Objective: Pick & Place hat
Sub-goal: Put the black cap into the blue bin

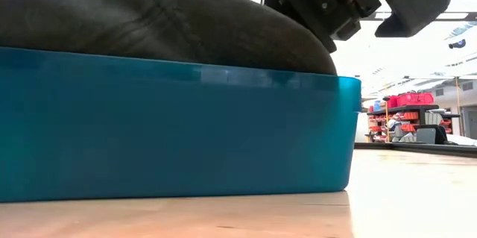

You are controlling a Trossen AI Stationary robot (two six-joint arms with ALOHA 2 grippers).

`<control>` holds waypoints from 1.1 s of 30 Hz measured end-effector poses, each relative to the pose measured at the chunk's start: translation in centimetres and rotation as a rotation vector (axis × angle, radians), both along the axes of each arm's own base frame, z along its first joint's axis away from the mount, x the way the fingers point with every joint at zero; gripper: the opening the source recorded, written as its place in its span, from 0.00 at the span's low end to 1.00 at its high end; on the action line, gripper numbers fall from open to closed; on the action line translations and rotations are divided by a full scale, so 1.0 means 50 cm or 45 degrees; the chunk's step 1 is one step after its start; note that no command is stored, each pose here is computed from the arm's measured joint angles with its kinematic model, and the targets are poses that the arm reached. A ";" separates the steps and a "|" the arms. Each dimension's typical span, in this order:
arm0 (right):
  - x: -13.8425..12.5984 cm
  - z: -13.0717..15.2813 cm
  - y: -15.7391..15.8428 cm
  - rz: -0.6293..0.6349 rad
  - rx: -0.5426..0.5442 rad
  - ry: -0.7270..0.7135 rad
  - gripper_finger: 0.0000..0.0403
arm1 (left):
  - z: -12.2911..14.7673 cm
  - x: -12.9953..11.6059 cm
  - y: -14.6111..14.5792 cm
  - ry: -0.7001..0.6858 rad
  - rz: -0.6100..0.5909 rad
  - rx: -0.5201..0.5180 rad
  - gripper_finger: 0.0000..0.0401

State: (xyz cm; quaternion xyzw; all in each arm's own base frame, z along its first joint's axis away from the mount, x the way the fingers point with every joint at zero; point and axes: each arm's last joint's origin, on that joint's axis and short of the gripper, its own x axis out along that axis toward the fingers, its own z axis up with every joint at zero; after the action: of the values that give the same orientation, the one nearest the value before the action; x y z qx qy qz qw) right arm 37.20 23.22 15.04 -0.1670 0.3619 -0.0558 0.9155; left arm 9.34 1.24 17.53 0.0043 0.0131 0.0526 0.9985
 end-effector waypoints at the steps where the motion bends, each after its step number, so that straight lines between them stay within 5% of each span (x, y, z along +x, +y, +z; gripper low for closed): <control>1: 0.001 -0.001 -0.003 -0.003 0.013 0.012 0.03 | 0.000 0.000 0.000 0.000 0.000 0.000 0.14; 11: -0.002 -0.002 0.001 0.032 0.039 0.039 0.08 | 0.000 0.000 0.000 0.000 0.000 0.000 0.14; 19: -0.014 0.037 -0.001 0.075 0.135 0.047 0.32 | 0.000 0.000 0.000 0.000 0.000 0.000 0.14; 26: -0.027 0.114 0.000 0.112 0.226 -0.070 0.48 | 0.000 0.000 0.000 0.000 0.000 0.000 0.14; 33: -0.001 0.149 0.017 0.228 0.319 -0.322 0.51 | 0.000 0.000 0.000 0.001 0.000 0.000 0.14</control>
State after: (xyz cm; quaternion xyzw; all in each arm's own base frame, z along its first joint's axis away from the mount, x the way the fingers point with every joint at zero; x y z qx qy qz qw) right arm 37.16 24.08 22.50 -0.0751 0.2320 0.0508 0.9685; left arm 9.34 1.24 17.53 0.0042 0.0133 0.0527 0.9985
